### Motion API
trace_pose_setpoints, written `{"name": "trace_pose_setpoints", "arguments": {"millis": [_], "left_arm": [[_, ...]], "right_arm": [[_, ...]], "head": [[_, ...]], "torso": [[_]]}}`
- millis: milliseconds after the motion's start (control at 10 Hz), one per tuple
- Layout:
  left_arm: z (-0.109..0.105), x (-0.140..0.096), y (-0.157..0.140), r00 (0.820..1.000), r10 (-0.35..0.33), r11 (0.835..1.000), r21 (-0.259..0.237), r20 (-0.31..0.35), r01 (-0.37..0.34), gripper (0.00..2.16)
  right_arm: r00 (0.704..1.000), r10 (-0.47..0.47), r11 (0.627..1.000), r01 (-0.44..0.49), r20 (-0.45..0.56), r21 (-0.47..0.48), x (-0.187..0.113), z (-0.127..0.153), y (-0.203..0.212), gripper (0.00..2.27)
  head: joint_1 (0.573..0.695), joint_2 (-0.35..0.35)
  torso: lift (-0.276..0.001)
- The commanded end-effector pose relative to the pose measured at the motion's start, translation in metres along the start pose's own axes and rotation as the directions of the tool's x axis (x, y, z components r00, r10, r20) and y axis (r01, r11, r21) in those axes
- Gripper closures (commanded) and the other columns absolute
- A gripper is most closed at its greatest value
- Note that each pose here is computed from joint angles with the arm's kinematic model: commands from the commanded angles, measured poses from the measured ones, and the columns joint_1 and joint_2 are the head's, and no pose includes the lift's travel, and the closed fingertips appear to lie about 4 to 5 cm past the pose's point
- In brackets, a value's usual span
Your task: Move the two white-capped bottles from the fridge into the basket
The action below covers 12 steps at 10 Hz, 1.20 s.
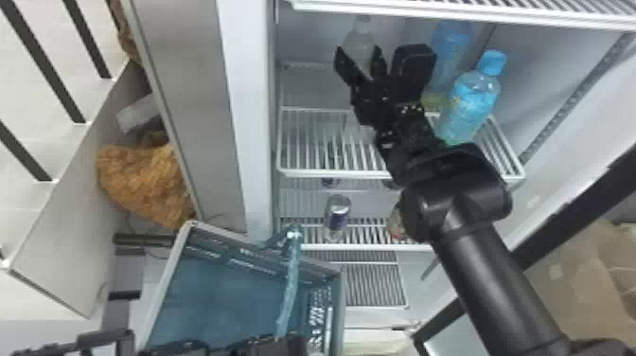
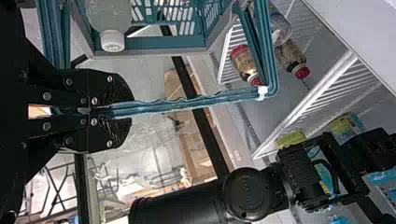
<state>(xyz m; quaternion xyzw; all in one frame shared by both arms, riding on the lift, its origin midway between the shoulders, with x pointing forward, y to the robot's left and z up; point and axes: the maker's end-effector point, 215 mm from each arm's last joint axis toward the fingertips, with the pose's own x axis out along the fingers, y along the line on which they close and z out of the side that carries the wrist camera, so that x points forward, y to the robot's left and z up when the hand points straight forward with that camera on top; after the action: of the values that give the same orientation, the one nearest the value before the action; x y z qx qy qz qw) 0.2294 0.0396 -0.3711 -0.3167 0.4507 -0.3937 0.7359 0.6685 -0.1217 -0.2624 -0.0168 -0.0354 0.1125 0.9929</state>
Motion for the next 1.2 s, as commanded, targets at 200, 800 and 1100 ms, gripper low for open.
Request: {"name": "trace_pose_setpoints", "arguments": {"millis": [200,800,1100], "left_arm": [[0.0,0.0,-0.001,1.0,-0.005,1.0,-0.001,-0.001,0.005,1.21],[-0.002,-0.001,0.0,1.0,-0.002,1.0,-0.005,-0.001,0.002,1.21],[-0.001,-0.001,-0.001,1.0,-0.005,1.0,-0.006,0.001,0.005,1.21]], "right_arm": [[0.999,0.032,0.999,-0.033,0.022,0.031,-0.022,0.019,0.018,0.9],[0.996,0.095,0.993,-0.094,0.001,0.065,-0.072,0.033,0.034,0.9],[0.992,0.126,0.988,-0.126,0.003,0.09,-0.1,0.042,0.046,0.9]], "head": [[0.695,-0.097],[0.695,-0.083],[0.695,-0.09]], "torso": [[0.0],[0.0],[0.0]]}}
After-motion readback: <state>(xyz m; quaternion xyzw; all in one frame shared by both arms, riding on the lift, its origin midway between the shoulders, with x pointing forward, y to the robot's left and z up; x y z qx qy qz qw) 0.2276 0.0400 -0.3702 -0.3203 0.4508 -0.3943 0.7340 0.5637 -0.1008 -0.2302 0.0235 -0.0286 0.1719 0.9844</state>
